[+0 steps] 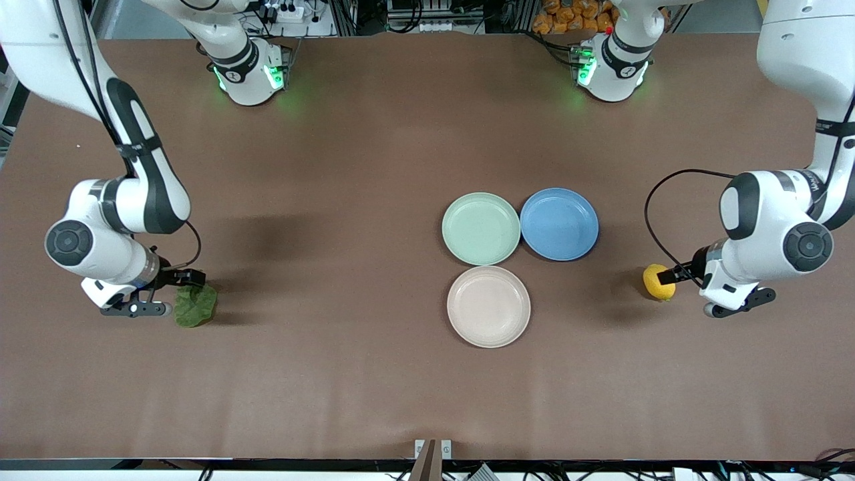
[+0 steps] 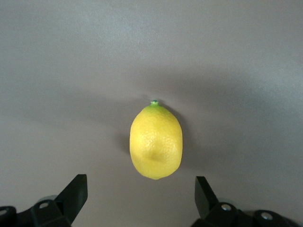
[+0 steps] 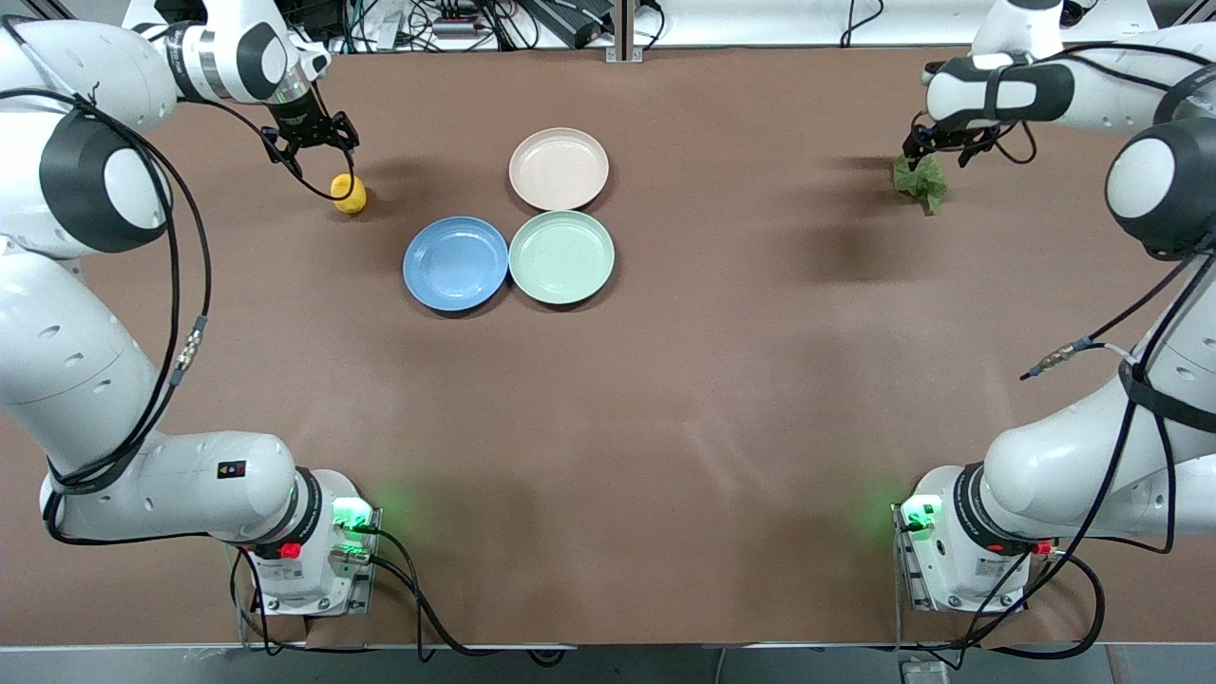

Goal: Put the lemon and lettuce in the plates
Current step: 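Close the right gripper on the lettuce while the left gripper grasps the lemon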

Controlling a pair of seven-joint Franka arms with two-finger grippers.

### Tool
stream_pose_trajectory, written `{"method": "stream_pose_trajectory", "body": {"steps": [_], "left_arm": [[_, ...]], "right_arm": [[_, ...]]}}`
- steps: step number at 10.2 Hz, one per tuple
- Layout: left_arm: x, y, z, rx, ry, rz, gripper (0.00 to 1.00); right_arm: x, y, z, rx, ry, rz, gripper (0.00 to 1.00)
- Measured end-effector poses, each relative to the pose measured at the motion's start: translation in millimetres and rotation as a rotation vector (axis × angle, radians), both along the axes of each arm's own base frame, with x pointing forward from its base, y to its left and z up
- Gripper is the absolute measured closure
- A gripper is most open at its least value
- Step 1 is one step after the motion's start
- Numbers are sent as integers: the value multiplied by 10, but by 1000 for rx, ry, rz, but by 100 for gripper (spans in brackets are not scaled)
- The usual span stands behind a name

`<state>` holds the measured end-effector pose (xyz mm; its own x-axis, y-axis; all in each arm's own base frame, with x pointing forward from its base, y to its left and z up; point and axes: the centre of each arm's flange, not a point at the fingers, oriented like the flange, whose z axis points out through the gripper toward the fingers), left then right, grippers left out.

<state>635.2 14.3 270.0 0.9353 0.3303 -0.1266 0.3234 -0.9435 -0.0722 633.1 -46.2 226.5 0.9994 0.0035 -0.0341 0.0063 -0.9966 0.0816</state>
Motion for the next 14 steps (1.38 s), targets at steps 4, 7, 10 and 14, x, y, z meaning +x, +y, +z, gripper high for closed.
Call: {"method": "stream_pose_trajectory", "body": {"steps": [4,7,10,14], "left_arm": [[19,-3,-311,-7,-8,12,0],[23,-11,-584,-12,-10,11,0],[-8,-17,-758,-14,10,10,2],[-4,-21,-760,-14,7,10,34]], "right_arm": [[27,-81,-296,7,-39,12,22],[19,-254,-436,10,-61,14,39],[25,-227,-491,15,-70,22,75],[153,-233,-237,10,-85,21,98]]}}
